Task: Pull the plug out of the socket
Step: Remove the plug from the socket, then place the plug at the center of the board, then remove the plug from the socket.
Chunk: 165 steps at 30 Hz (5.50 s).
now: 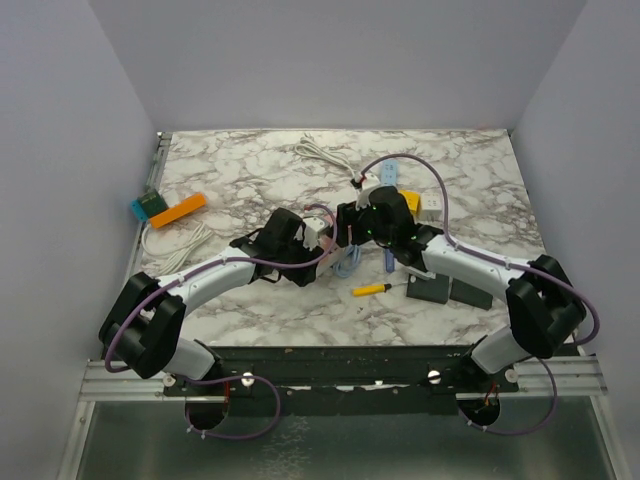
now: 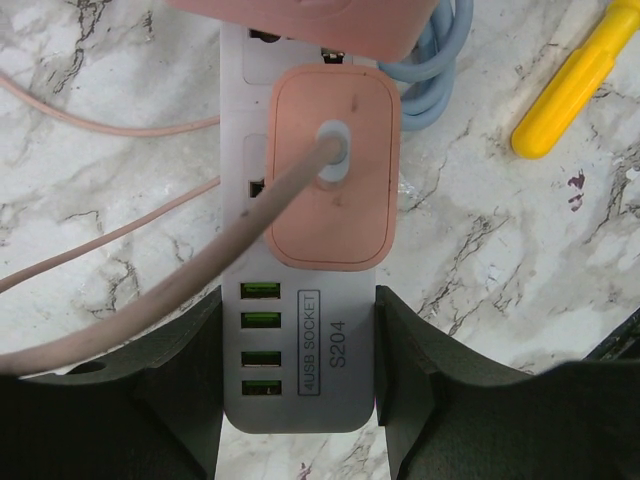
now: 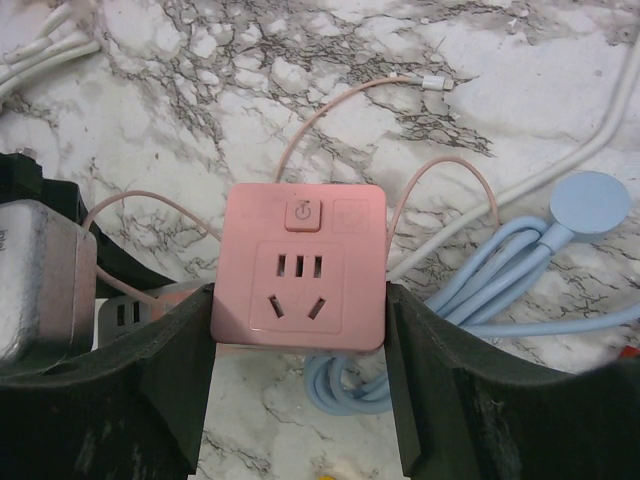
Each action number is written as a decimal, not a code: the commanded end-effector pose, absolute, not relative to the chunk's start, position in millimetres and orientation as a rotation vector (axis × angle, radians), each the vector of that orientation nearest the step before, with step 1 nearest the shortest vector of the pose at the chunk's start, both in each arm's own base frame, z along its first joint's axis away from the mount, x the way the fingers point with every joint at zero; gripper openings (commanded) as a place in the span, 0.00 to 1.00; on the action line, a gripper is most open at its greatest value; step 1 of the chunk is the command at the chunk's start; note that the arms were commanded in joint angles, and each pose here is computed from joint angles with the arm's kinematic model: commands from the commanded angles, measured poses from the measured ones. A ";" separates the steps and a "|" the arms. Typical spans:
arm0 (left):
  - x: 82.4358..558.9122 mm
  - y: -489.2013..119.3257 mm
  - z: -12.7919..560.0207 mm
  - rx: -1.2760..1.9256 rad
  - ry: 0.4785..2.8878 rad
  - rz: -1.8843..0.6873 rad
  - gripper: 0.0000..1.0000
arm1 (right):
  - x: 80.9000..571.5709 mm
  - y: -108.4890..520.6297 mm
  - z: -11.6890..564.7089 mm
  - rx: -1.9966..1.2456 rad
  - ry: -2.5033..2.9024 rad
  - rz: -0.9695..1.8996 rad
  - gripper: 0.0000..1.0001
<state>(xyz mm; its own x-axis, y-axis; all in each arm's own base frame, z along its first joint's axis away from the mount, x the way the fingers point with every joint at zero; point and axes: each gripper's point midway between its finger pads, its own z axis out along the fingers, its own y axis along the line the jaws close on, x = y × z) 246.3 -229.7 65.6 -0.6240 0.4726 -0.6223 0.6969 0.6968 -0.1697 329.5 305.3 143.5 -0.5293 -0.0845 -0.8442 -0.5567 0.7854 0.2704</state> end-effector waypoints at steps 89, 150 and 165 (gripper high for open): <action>266.9 -206.4 106.3 0.685 2.285 -0.397 0.00 | 452.0 -34.0 82.7 0.230 2.721 0.049 0.84; 214.7 -266.1 169.8 0.946 1.991 -1.059 0.00 | 239.4 309.5 254.2 -0.490 1.810 0.908 0.72; 213.9 -265.8 169.4 0.943 1.991 -1.064 0.00 | 243.9 320.5 219.2 -0.480 1.876 0.662 0.67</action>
